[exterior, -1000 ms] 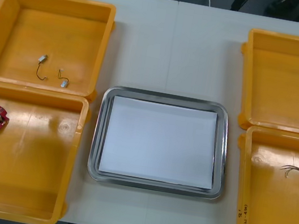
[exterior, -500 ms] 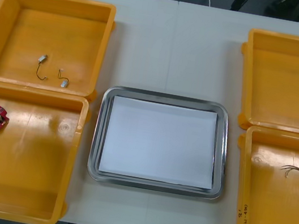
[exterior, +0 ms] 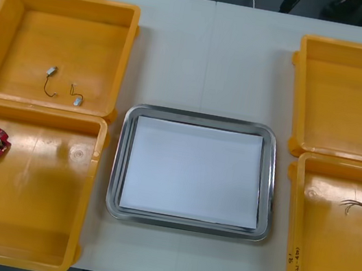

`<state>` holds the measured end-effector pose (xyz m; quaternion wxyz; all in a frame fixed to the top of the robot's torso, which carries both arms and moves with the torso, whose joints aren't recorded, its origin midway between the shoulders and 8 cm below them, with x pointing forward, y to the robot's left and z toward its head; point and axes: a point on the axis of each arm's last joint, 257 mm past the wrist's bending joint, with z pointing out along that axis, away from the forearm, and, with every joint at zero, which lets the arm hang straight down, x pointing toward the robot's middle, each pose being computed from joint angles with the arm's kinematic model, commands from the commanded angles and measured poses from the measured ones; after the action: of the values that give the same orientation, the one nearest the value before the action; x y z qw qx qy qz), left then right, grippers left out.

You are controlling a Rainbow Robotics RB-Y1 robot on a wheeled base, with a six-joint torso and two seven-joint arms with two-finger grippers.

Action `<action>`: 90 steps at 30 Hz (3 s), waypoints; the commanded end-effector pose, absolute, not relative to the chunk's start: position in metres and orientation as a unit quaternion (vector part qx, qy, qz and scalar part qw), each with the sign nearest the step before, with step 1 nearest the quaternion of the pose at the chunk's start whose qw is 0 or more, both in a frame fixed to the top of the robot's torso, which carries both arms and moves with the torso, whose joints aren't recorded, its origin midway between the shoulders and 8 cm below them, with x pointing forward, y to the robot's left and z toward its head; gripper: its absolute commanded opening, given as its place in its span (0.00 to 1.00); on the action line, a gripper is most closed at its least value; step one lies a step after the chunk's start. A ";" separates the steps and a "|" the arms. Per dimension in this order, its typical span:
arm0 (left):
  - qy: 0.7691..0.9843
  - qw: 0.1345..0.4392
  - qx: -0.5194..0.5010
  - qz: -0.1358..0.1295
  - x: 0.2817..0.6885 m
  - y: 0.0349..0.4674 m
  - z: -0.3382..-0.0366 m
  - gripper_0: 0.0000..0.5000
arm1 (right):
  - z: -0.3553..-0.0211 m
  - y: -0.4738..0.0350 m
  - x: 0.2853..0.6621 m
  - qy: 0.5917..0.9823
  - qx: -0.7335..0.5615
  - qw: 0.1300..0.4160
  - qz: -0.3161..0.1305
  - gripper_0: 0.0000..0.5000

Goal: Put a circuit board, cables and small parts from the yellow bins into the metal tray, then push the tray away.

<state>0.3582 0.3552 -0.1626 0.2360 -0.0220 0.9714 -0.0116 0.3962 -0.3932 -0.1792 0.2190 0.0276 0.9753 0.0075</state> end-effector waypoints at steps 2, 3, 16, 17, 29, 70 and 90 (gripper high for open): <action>0.972 0.234 0.014 0.011 0.353 0.364 -0.162 1.00 | -0.159 -0.411 0.397 0.969 0.036 0.243 -0.028 1.00; 0.972 0.233 0.016 0.013 0.353 0.365 -0.162 1.00 | -0.160 -0.411 0.396 0.969 0.036 0.243 -0.027 1.00; 0.980 0.194 0.031 0.033 0.347 0.385 -0.169 1.00 | -0.176 -0.437 0.382 0.968 0.065 0.241 -0.038 1.00; 0.981 0.189 0.031 0.033 0.346 0.388 -0.171 1.00 | -0.177 -0.440 0.380 0.967 0.068 0.241 -0.040 1.00; 0.979 0.192 0.045 0.043 0.354 0.395 -0.175 1.00 | -0.191 -0.471 0.368 0.960 0.100 0.255 -0.059 1.00; 0.971 0.224 0.062 0.049 0.413 0.419 -0.252 1.00 | -0.294 -0.484 0.359 0.936 0.253 0.242 0.040 1.00; 0.972 0.215 0.076 0.062 0.411 0.416 -0.274 1.00 | -0.332 -0.478 0.343 0.929 0.292 0.216 0.062 1.00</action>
<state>0.4185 0.3938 -0.2705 0.2260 0.0296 0.9735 0.0196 0.3573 -0.4838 -0.3177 0.2327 0.2665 0.9340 0.0504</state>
